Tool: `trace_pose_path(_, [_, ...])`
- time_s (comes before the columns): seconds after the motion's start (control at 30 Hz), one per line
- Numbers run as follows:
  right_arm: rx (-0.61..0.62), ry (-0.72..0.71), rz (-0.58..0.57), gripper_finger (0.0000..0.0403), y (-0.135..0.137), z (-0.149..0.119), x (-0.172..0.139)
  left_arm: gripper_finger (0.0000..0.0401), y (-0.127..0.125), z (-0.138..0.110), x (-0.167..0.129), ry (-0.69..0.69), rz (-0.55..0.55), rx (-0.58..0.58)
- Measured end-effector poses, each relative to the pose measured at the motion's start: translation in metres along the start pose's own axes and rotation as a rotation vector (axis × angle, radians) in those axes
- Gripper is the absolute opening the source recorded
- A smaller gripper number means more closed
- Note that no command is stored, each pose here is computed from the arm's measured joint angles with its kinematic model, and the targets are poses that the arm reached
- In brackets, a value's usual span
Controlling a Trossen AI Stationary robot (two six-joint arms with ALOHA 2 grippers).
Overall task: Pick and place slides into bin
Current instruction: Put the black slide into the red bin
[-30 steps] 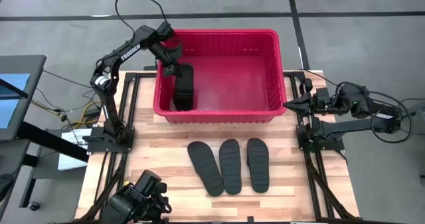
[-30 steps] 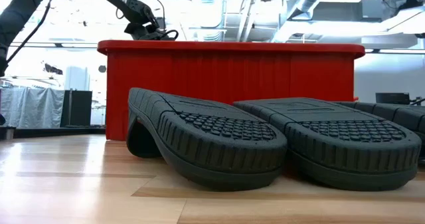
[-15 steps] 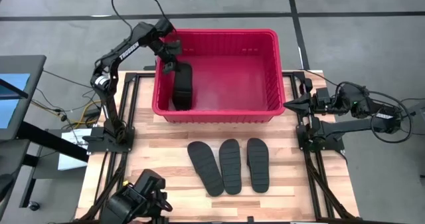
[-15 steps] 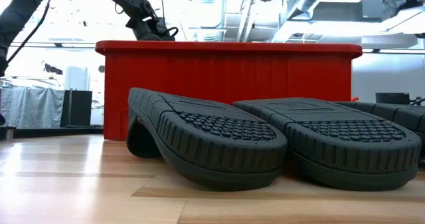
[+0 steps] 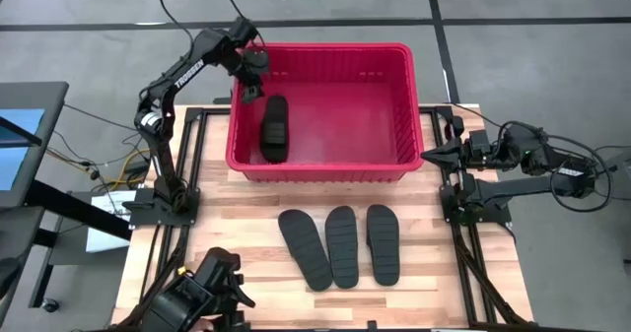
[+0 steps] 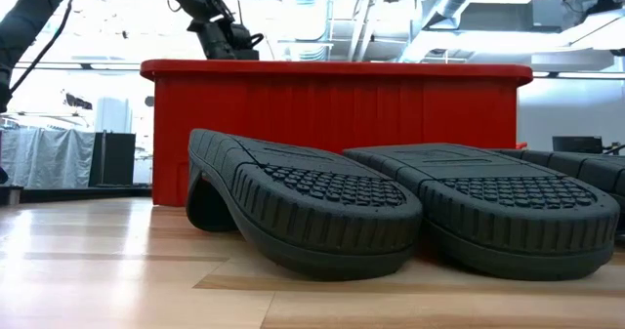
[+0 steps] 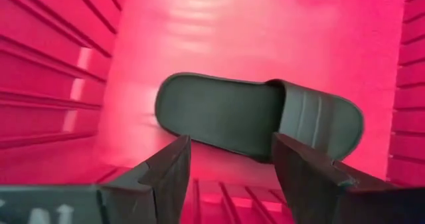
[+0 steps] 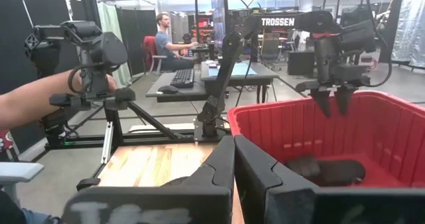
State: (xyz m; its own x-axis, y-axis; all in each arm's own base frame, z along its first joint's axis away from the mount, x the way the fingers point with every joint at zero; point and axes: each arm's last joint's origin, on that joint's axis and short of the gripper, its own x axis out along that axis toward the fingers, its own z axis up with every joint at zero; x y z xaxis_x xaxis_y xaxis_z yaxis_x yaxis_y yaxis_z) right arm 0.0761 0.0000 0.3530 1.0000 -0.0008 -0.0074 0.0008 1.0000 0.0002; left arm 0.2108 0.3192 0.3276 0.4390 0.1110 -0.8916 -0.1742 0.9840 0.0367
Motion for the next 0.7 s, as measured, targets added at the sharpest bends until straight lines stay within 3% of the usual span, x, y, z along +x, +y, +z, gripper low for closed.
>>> trace_pose_path(0.43, [0.0,0.0,0.0,0.0,0.0,0.0,0.0,0.0201,0.001,0.009,-0.016,-0.015,0.064,-0.025])
trace_pose_path(0.7, [0.0,0.0,0.0,0.0,0.0,0.0,0.0,0.0201,-0.02,0.031,-0.057,0.061,0.215,0.002])
